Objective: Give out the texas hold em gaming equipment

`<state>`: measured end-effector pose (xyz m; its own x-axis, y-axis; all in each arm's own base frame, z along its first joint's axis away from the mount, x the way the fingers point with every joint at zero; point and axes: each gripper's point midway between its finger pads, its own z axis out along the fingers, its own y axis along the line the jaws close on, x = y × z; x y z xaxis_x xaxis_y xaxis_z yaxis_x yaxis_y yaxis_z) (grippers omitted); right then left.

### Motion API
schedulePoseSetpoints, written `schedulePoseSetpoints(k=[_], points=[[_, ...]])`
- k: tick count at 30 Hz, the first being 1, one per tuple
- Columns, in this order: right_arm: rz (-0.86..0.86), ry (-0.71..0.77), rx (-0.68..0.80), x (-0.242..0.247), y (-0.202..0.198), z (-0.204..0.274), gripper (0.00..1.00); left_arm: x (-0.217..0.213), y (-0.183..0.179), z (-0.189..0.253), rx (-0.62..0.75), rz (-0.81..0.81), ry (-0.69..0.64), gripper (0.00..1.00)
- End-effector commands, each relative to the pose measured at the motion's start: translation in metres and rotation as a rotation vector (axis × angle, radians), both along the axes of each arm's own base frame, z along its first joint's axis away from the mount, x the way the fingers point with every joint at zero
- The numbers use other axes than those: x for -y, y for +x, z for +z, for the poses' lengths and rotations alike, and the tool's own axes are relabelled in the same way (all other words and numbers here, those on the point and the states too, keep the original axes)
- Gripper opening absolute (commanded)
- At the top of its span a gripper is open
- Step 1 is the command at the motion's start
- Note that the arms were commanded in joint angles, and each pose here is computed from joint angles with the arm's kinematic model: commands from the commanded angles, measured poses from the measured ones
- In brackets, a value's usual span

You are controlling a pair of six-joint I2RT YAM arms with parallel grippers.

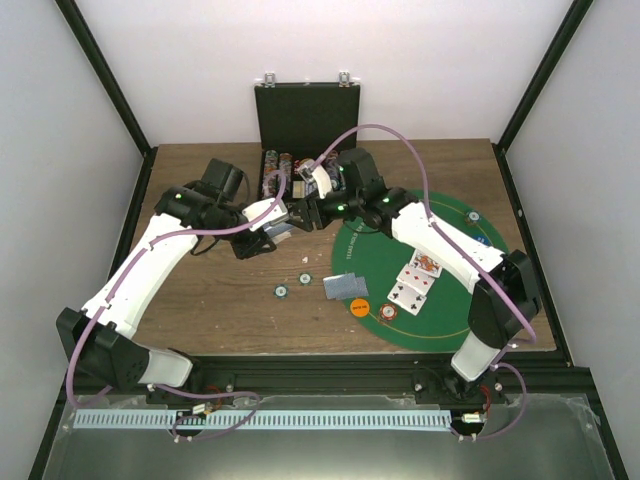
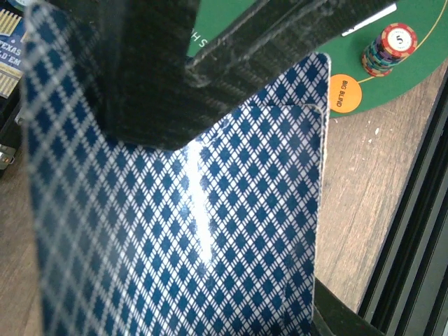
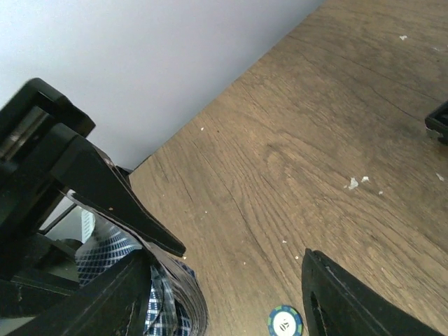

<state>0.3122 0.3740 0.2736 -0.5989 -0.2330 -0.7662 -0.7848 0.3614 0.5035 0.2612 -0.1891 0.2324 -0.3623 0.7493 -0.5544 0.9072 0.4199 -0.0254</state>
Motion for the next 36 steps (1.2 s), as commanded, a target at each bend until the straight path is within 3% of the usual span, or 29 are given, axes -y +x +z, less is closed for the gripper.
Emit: schedulePoseSetpoints(k=[1,3,8,20,23,27,36], points=[[-0.075,-0.056,0.054,0.010,0.014,0.009,0.59,0.004,-0.004,0.011,0.014,-0.015,-0.036,0.35],[-0.044,-0.049,0.055,0.007,0.010,0.012,0.61,0.004,-0.004,0.011,0.014,-0.014,-0.035,0.35],[0.200,0.132,0.057,-0.012,-0.025,0.039,0.77,0.005,-0.003,0.012,0.013,-0.015,-0.038,0.35],[0.134,0.035,0.003,-0.022,0.003,-0.001,0.82,0.004,-0.004,0.014,0.017,-0.017,-0.039,0.35],[0.056,-0.011,0.029,-0.012,0.010,-0.003,0.79,0.004,-0.004,0.013,0.017,-0.017,-0.037,0.35],[-0.038,-0.067,0.036,0.004,0.021,-0.009,0.65,0.003,-0.003,0.010,0.019,-0.014,-0.027,0.35],[-0.079,-0.119,0.050,0.014,0.023,-0.005,0.61,0.003,-0.003,0.011,0.024,-0.011,-0.030,0.35]])
